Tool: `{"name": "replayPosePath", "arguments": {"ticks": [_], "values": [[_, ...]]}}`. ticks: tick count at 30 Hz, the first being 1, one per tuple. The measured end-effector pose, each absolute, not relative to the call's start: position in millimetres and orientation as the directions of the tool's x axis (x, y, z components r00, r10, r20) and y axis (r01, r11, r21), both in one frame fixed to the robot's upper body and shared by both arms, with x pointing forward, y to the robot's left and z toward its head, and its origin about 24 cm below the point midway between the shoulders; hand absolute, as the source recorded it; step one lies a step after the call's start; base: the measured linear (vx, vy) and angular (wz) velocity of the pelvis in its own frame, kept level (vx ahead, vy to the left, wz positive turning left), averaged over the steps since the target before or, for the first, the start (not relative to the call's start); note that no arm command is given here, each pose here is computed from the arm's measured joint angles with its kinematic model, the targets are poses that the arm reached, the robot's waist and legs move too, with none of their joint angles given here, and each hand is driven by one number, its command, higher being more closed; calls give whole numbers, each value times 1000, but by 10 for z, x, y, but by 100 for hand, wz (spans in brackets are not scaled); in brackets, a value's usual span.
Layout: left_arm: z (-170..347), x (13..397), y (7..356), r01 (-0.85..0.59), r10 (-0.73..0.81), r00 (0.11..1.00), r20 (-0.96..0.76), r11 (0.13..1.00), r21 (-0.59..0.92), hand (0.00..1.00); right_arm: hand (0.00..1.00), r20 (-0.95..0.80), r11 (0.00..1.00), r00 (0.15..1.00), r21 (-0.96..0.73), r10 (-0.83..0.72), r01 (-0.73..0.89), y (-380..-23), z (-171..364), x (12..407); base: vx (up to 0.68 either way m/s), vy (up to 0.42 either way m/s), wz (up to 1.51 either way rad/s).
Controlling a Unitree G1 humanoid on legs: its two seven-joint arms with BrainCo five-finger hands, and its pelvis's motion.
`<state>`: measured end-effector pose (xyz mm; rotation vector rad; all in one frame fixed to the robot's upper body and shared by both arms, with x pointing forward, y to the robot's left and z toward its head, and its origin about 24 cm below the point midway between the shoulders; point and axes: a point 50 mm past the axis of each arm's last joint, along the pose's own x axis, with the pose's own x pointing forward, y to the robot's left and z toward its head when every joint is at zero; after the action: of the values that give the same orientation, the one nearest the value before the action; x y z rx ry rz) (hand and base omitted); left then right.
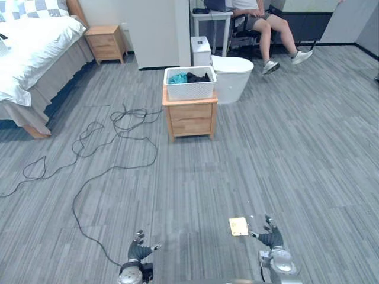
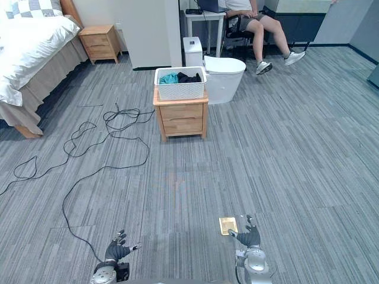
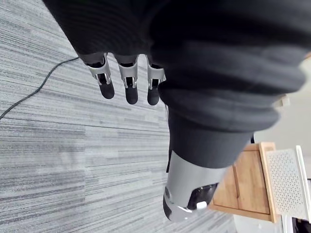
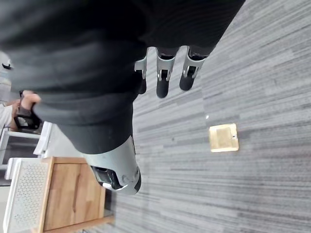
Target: Pick up the laundry basket with both hands and put the clothes into the washing machine.
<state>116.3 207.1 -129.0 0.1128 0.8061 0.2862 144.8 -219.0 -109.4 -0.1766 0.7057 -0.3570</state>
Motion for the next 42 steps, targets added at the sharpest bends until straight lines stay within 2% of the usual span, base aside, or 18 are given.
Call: {"name": "replayPosePath", "arguments": {"ticks": [3, 15, 25, 32, 39, 42], "values": [[-1319, 1085, 2135, -240, 322, 627, -710, 946, 217, 0, 0, -619, 915, 674, -287, -402, 282, -2275, -1129, 1383, -123, -21, 2], [-1290, 1096, 2257, -284, 361, 618, -698, 931, 230, 0, 0, -620, 856, 602, -266, -503, 443, -2482, -1124, 1307, 27, -9, 4], [-1178, 1239, 2226, -334, 368, 667, -648, 925, 181, 0, 0, -574, 838, 630, -215, -524, 501, -2475, -1015, 1595, 5, -1, -13], [-1058, 1378, 2231, -371, 388, 707, -591, 915, 157, 0, 0, -587, 845, 624, -232, -516, 481, -2435, -1026, 1620, 52, 83, -17], [-974, 1609, 2187, -357, 374, 748, -548, 923, 142, 0, 0, -586, 860, 636, -259, -502, 439, -2429, -1029, 1606, 453, -21, 42], [-1037, 1547, 2120, -358, 368, 729, -577, 924, 136, 0, 0, -570, 867, 657, -268, -494, 419, -2422, -995, 1637, 691, -202, 39]]}}
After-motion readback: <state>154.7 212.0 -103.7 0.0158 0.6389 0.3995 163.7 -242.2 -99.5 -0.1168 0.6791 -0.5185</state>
